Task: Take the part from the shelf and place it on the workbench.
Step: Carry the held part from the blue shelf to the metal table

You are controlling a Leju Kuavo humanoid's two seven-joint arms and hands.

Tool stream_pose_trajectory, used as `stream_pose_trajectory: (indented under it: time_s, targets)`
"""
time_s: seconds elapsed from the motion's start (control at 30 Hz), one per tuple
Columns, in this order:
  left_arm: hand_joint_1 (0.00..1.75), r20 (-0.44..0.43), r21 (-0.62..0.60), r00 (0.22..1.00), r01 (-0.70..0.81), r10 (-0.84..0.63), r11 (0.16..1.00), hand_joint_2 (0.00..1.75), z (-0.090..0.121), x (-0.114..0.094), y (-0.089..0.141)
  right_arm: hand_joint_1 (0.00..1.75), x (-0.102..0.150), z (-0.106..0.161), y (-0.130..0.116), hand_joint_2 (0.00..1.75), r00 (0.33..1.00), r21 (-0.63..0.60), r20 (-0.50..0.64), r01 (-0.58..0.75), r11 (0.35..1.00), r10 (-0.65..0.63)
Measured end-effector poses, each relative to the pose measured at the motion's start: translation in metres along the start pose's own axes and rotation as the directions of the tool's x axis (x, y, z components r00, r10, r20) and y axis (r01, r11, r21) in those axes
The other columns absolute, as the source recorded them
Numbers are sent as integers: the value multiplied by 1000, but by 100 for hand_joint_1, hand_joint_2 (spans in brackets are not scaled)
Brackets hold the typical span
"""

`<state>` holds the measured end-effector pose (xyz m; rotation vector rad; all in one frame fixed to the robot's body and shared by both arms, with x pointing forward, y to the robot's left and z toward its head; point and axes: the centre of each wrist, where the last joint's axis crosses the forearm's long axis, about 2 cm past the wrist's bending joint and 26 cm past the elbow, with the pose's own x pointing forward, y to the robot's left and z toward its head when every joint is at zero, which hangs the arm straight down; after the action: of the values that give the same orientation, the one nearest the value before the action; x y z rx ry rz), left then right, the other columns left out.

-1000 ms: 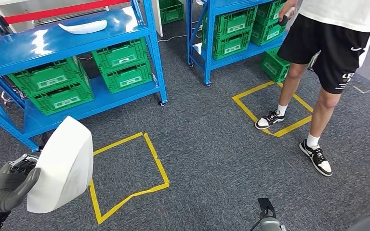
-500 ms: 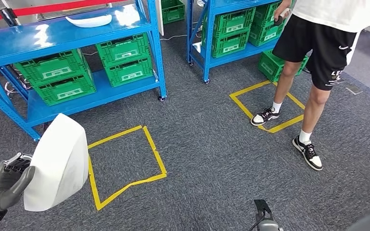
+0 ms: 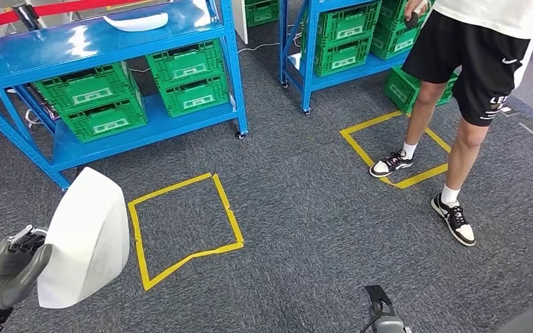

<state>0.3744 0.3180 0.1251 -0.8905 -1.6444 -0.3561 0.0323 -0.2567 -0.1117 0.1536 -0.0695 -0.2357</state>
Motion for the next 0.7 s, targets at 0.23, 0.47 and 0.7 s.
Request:
stream_pose_trajectory:
  time_s: [0.23, 0.47, 0.7]
  targets:
    - [175, 6, 8, 1000, -9, 9, 1000, 175, 27, -6, -2, 0, -4, 0, -6, 0, 999, 20, -8, -51, 998, 51]
    - [175, 30, 26, 999, 34, -34, 999, 175, 30, -4, -2, 0, 1, 1, -11, 0, 990, 17, -25, -141, 990, 141]
    - [175, -22, -27, 1000, 2, -2, 1000, 175, 46, -8, -14, 0, 5, 0, -2, 0, 983, -19, -99, -159, 987, 156]
